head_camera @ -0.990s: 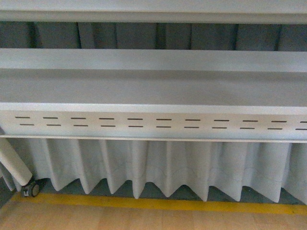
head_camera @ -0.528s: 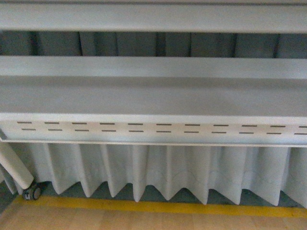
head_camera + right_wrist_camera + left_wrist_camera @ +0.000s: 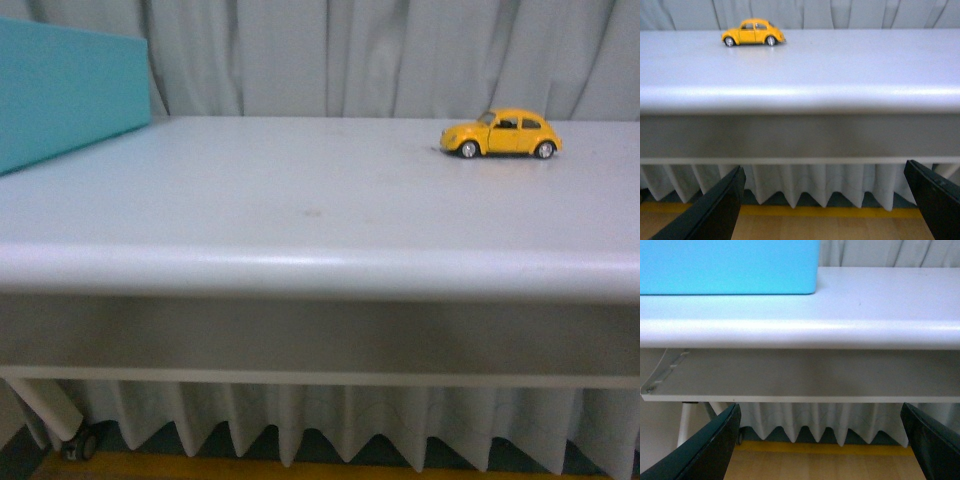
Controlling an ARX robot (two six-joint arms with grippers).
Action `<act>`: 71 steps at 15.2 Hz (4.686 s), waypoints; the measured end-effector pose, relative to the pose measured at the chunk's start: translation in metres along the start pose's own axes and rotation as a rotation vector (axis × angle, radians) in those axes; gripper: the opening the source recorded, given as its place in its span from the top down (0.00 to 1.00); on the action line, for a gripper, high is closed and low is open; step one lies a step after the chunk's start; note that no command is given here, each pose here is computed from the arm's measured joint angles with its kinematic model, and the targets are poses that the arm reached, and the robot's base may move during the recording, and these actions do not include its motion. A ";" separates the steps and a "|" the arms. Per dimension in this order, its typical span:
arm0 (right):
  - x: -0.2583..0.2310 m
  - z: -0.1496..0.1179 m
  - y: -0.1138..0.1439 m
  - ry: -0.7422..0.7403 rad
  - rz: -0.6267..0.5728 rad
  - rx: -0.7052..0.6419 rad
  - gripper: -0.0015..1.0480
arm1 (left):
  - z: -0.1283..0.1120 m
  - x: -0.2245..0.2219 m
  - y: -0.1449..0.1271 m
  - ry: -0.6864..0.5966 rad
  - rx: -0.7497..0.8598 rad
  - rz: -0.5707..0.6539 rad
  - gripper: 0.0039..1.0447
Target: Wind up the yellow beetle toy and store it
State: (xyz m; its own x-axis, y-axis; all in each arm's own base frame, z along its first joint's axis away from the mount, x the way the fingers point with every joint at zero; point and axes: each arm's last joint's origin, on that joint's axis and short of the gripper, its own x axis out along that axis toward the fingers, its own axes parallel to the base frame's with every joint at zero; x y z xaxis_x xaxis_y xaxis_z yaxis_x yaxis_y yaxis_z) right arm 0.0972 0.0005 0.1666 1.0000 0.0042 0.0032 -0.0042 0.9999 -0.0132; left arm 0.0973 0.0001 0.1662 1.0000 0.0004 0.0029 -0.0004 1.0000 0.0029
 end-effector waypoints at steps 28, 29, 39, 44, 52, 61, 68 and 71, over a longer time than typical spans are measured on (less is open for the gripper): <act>0.000 0.000 0.000 -0.002 0.001 0.003 0.06 | 0.000 0.000 0.000 -0.002 0.000 0.001 0.06; 0.000 0.000 0.000 -0.002 0.001 0.003 0.06 | 0.000 0.000 0.000 -0.002 0.000 0.001 0.06; 0.000 0.000 0.000 -0.001 0.001 0.003 0.06 | 0.000 0.000 0.000 -0.002 0.000 0.000 0.06; 0.000 0.000 0.000 -0.001 0.001 0.003 0.06 | 0.000 0.000 0.000 -0.002 0.000 0.000 0.06; 0.000 0.000 0.000 -0.001 0.001 0.003 0.06 | 0.000 0.000 0.000 0.000 0.000 0.001 0.06; 0.026 0.019 -0.003 -0.104 -0.646 0.030 0.06 | 0.000 0.000 0.000 -0.002 0.000 0.001 0.06; 0.156 0.074 -0.006 -0.090 -0.370 -0.094 0.06 | 0.000 0.000 0.000 -0.001 0.000 0.000 0.06; 0.202 0.084 0.001 -0.063 -0.150 -0.188 0.06 | 0.000 0.000 0.000 0.000 0.000 0.000 0.06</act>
State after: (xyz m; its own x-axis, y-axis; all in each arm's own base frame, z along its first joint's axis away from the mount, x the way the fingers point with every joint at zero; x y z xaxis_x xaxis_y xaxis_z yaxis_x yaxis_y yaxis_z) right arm 0.2988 0.0037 0.2509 0.9871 -0.1374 0.0817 0.1510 0.9693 -0.1940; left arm 0.0973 0.0000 0.1662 1.0000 0.0004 0.0032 -0.0004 1.0000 0.0025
